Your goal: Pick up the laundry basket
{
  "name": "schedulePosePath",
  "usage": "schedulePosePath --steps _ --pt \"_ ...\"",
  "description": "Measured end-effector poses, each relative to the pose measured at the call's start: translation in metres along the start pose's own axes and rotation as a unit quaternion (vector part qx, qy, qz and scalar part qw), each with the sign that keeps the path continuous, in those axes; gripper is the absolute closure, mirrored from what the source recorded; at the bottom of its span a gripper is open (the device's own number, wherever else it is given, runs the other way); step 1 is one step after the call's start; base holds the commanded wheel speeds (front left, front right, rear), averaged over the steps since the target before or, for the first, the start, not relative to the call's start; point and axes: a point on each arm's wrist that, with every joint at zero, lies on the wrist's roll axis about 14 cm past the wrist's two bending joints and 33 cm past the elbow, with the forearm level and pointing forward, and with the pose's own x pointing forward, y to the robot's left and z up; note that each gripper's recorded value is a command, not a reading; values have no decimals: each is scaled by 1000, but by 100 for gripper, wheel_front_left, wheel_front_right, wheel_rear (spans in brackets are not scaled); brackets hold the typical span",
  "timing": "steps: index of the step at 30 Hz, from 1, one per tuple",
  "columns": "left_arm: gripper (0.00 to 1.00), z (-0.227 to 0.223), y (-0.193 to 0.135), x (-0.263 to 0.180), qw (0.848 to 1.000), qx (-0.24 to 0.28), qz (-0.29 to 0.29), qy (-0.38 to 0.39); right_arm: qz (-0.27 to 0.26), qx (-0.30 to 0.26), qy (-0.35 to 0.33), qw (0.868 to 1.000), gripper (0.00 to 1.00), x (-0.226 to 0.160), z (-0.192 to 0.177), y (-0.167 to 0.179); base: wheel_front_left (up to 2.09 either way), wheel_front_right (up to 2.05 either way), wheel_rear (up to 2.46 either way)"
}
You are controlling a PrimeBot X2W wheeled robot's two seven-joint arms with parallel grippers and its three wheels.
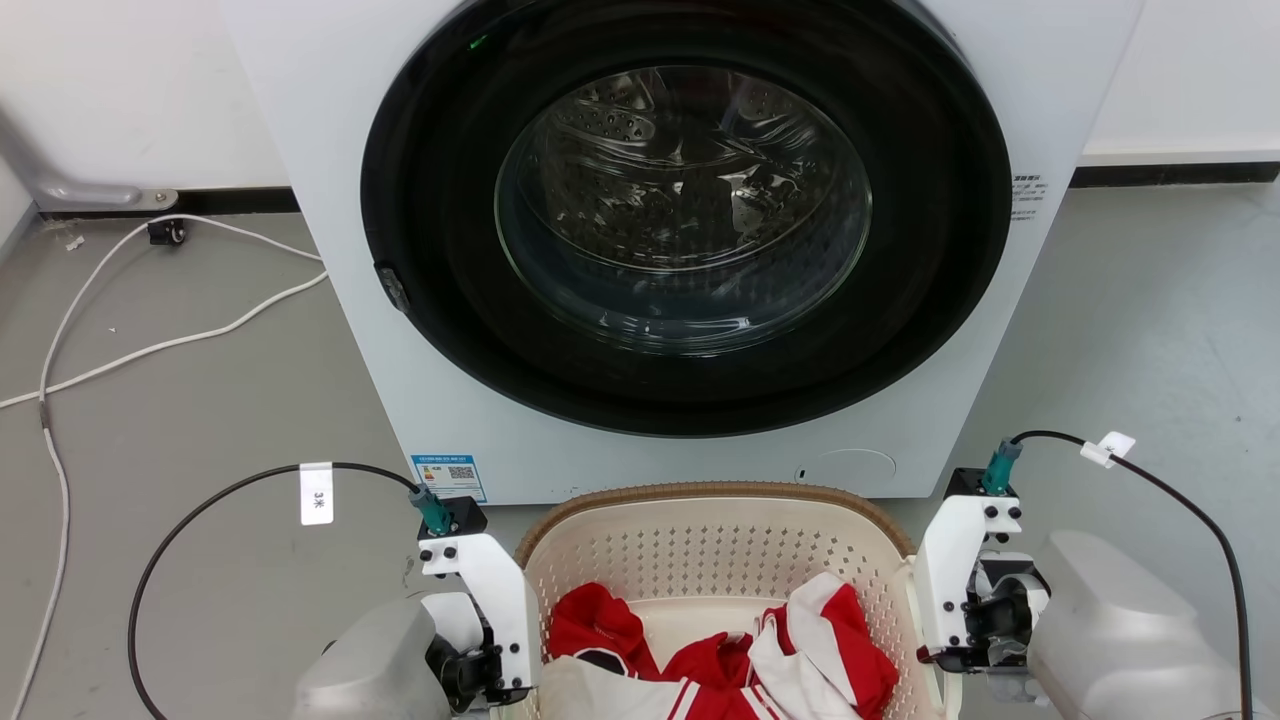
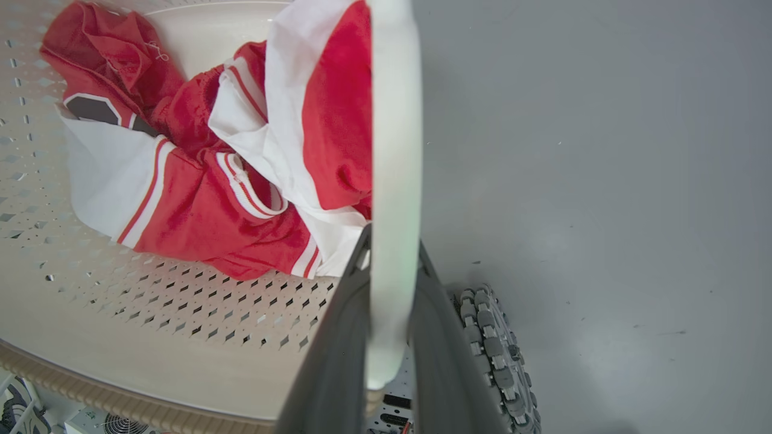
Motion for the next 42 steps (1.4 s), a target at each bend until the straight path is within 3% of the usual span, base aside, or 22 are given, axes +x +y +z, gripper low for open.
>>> schedulePosePath --steps 42 --pt "100 -2 2 4 1000 -1 0 -4 2 10 9 1000 100 2 -2 1 0 0 0"
